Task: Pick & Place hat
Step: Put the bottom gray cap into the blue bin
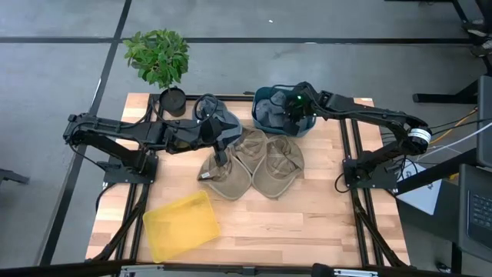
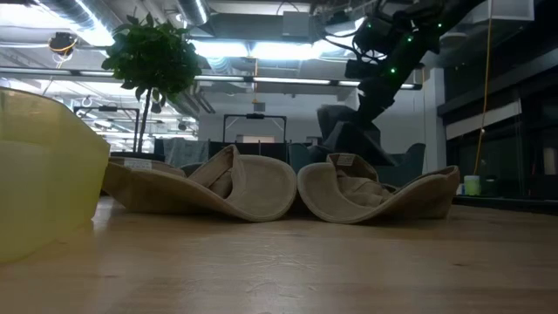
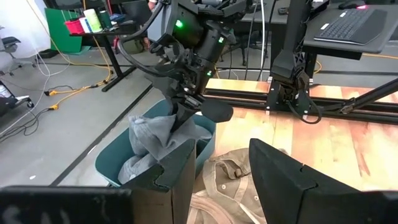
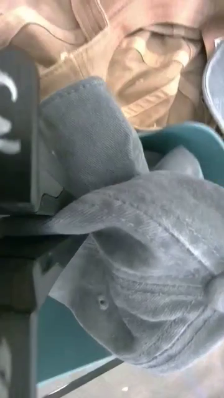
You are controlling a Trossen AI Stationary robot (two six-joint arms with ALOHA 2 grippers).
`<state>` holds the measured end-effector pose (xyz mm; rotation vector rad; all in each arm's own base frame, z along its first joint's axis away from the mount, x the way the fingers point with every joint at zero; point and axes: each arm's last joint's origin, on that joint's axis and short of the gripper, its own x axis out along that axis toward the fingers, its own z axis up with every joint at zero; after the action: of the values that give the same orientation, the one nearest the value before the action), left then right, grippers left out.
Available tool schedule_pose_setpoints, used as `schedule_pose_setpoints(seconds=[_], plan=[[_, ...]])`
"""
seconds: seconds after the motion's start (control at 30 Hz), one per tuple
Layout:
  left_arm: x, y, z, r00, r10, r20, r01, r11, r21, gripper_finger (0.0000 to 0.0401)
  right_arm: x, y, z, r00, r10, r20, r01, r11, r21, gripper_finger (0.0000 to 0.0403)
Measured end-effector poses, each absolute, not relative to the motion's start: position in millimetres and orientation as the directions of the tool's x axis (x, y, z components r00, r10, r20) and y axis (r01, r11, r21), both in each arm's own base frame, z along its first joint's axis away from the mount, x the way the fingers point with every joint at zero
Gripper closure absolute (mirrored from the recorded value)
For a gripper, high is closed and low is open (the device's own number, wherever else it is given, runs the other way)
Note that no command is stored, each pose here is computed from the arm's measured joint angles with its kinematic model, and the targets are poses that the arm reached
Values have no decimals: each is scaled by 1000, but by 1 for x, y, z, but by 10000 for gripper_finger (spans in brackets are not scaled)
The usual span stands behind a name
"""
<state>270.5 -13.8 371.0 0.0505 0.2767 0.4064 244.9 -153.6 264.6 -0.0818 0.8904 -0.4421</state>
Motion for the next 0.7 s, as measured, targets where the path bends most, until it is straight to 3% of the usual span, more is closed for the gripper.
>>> schedule_pose_setpoints(seconds=[0.33, 0.7], plan=[[271, -14, 371, 881, 397, -256, -383, 918, 104, 256, 232, -173, 264, 542, -407, -735, 516, 852, -91, 317], [271, -14, 371, 881, 397, -256, -383, 918, 105, 256, 225, -178, 264, 662, -198, -723, 510, 826, 241, 225]])
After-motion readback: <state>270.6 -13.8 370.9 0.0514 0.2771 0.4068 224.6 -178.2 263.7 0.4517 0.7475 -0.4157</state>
